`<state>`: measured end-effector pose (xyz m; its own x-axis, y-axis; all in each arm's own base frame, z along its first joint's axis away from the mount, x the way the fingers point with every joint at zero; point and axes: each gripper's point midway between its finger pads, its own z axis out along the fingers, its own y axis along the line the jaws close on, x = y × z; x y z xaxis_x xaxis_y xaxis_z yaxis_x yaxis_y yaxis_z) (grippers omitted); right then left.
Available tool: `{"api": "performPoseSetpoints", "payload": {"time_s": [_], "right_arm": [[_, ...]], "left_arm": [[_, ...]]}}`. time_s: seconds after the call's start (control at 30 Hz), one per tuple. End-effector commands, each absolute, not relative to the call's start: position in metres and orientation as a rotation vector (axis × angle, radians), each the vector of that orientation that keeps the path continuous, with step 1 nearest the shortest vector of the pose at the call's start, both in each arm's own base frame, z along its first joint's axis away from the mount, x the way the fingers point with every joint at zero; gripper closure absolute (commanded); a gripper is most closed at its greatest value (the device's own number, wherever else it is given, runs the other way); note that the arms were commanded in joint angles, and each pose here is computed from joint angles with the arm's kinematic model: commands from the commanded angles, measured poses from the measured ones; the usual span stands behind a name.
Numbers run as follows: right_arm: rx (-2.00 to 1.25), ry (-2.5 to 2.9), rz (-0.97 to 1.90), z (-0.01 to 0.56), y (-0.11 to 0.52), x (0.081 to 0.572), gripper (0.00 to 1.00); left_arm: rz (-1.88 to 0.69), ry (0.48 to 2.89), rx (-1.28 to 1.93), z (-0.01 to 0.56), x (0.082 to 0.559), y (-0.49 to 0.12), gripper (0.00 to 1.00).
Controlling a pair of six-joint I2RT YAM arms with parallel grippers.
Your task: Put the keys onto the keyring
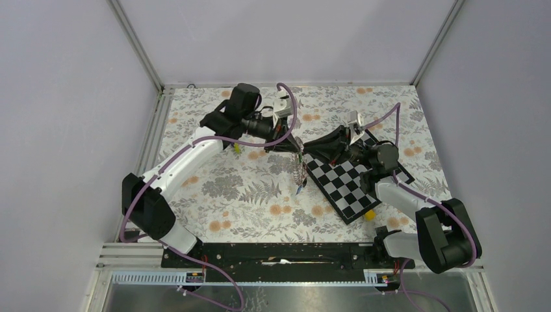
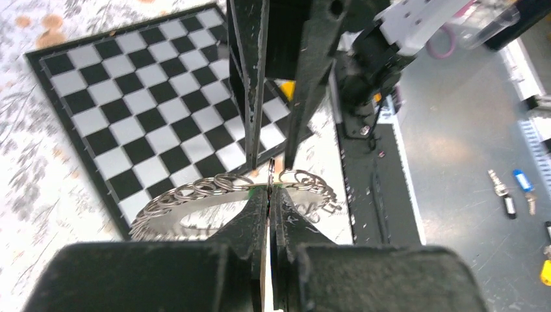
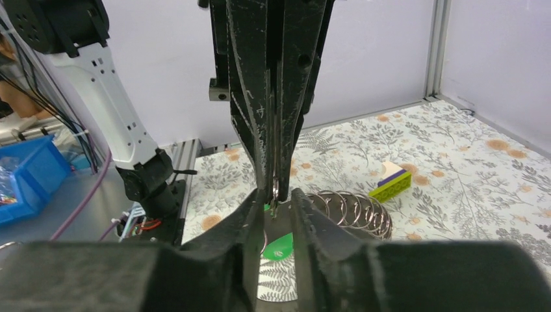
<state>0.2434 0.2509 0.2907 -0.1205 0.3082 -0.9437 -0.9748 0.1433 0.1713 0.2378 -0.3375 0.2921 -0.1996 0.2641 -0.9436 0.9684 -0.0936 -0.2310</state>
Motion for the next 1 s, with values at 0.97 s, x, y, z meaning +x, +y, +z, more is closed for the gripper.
{"api": "performPoseSetpoints", "payload": {"time_s": [0.97], "right_arm": [[-0.996,1.177,1.241,0.250,0.270,0.239,0.64]], "left_arm": [[-0.853,1.706,1.625,0.272,0.247,-0.330,1.00]]}}
